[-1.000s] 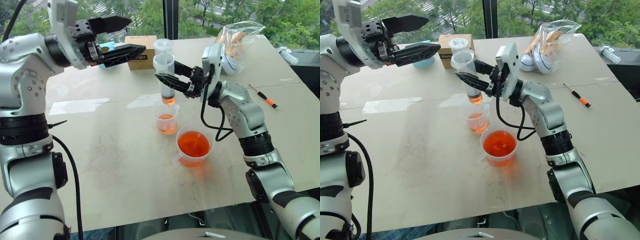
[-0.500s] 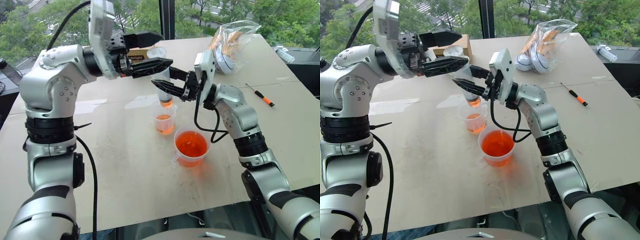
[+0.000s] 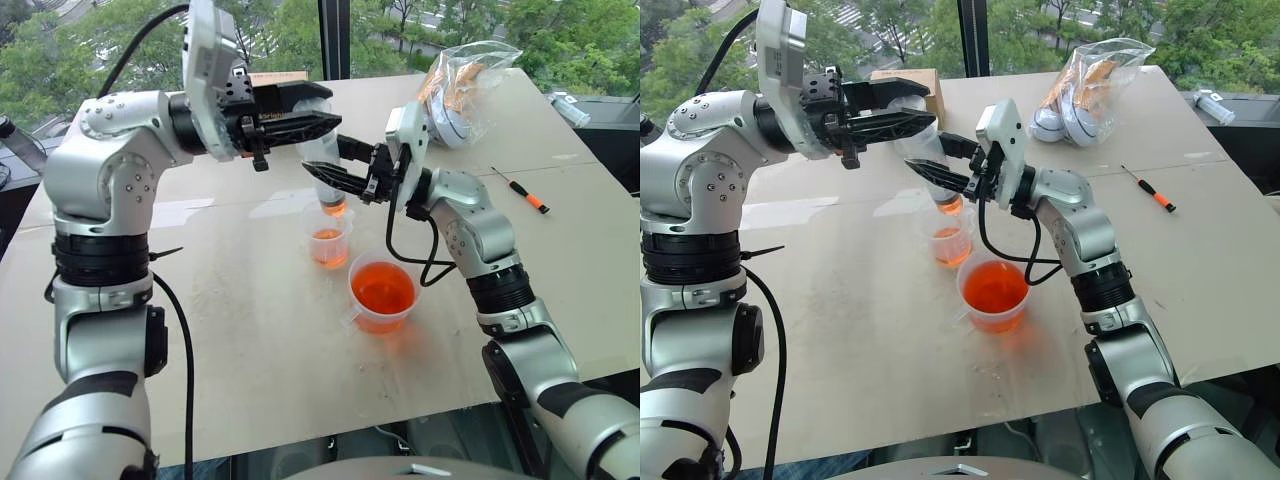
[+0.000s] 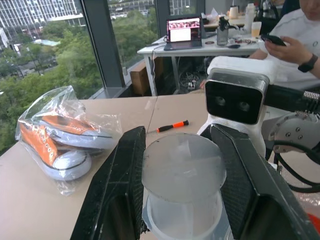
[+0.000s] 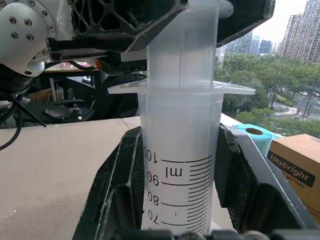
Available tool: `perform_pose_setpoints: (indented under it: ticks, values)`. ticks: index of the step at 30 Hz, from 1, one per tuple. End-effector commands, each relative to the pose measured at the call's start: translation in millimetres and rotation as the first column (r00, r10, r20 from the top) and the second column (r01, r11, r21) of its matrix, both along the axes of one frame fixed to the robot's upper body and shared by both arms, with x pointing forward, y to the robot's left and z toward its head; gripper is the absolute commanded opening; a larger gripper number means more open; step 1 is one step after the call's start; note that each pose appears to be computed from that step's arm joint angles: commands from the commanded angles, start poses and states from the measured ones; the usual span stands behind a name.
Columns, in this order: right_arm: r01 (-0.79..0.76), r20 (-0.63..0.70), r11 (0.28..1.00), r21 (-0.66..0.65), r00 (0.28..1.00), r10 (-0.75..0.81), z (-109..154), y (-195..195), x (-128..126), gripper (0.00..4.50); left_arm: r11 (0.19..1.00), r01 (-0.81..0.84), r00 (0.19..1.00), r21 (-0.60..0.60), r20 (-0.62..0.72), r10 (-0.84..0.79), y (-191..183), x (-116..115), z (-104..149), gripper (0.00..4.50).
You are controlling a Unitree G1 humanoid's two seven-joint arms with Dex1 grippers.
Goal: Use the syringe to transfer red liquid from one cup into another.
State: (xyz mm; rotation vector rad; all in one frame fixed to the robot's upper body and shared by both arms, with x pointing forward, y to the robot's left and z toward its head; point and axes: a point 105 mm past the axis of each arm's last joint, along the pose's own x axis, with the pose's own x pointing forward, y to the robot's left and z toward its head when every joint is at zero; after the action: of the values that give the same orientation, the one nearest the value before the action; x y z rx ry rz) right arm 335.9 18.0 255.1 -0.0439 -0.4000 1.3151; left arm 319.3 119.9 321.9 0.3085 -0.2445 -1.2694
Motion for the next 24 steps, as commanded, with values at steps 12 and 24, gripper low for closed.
perform_pose_setpoints:
  ticks: [12,24]
  values:
    - [-0.074,0.096,0.986,0.147,0.994,0.06,59.8,2.6,-23.8,1.44,0.983,-0.054,0.996,0.178,-0.053,0.065,-2.5,12.0,-45.8,1.43]
    - [-0.066,0.101,0.985,0.158,0.994,0.051,73.2,-4.6,-24.8,1.44,0.98,-0.072,0.996,0.184,-0.039,0.08,-2.3,14.9,-46.3,1.43]
